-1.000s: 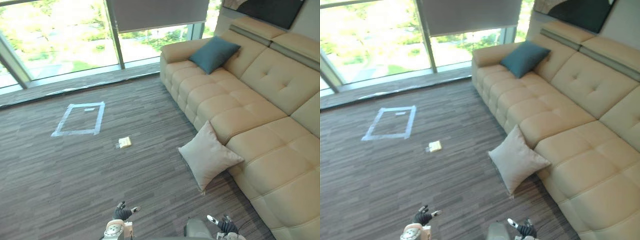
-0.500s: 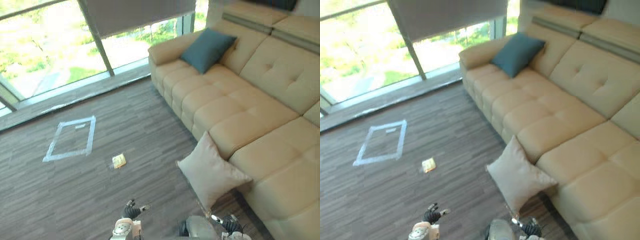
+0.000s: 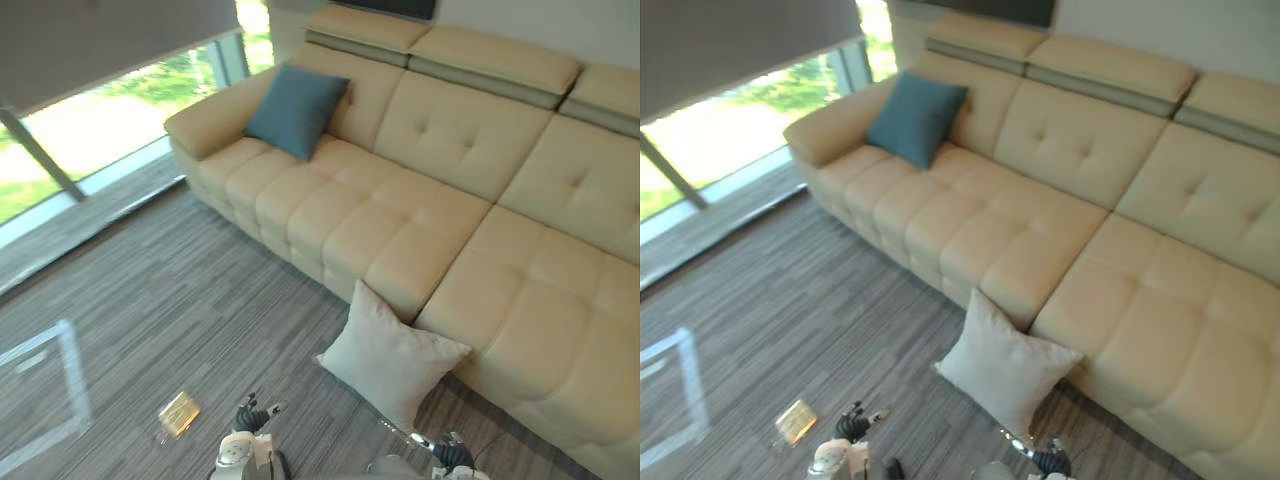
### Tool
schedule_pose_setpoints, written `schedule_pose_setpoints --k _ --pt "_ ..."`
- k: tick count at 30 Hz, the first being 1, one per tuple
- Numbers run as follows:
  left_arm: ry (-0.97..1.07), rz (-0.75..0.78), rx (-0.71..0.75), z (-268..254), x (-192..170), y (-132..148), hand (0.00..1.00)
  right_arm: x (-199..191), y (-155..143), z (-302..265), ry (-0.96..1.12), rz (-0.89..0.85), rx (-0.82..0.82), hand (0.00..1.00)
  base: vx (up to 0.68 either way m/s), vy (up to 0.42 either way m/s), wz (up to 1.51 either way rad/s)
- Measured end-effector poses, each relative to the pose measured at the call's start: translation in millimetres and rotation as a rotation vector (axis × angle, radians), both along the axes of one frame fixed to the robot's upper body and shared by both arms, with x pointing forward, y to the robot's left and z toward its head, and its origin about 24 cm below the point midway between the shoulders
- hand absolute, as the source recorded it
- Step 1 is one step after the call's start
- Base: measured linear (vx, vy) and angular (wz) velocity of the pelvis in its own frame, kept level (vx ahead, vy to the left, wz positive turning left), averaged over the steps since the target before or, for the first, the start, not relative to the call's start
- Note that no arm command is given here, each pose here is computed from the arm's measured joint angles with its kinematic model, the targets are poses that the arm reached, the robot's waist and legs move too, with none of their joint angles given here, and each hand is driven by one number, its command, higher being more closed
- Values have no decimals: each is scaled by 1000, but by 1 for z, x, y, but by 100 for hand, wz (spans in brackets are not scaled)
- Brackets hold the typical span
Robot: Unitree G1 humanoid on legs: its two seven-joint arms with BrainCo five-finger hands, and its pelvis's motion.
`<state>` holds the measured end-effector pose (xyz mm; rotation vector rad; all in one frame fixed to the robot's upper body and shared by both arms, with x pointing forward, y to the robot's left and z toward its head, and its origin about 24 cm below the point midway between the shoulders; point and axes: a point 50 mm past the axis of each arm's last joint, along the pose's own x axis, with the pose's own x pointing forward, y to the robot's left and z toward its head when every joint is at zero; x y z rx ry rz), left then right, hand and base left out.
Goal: Pick up cushions and gather them together orderly.
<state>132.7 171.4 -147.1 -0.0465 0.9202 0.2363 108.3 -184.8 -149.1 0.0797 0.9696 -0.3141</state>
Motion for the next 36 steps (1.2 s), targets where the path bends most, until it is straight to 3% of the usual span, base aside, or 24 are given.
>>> schedule_pose_setpoints --k 6,8,14,26,30,36 --pt "49 -81 28 -4 0 4 0 35 -15 9 -54 56 -51 0 229 59 -75" --pt "81 -90 40 -7 -7 9 0 30 -19 7 -46 42 -54 0 329 -79 -48" --pt "51 -128 2 -5 1 -9 0 17 -43 7 -9 0 -108 0 195 -101 -12" --pt "5 -108 -37 -1 6 -22 0 -9 -41 0 46 -57 -97 0 110 73 -69" --pt "18 -78 -19 -2 1 -11 0 -24 -25 -6 82 -68 -56 0 179 207 -27" --pt "39 -75 -2 -4 -4 -4 0 -26 -29 -6 84 -101 -55 0 89 70 -18"
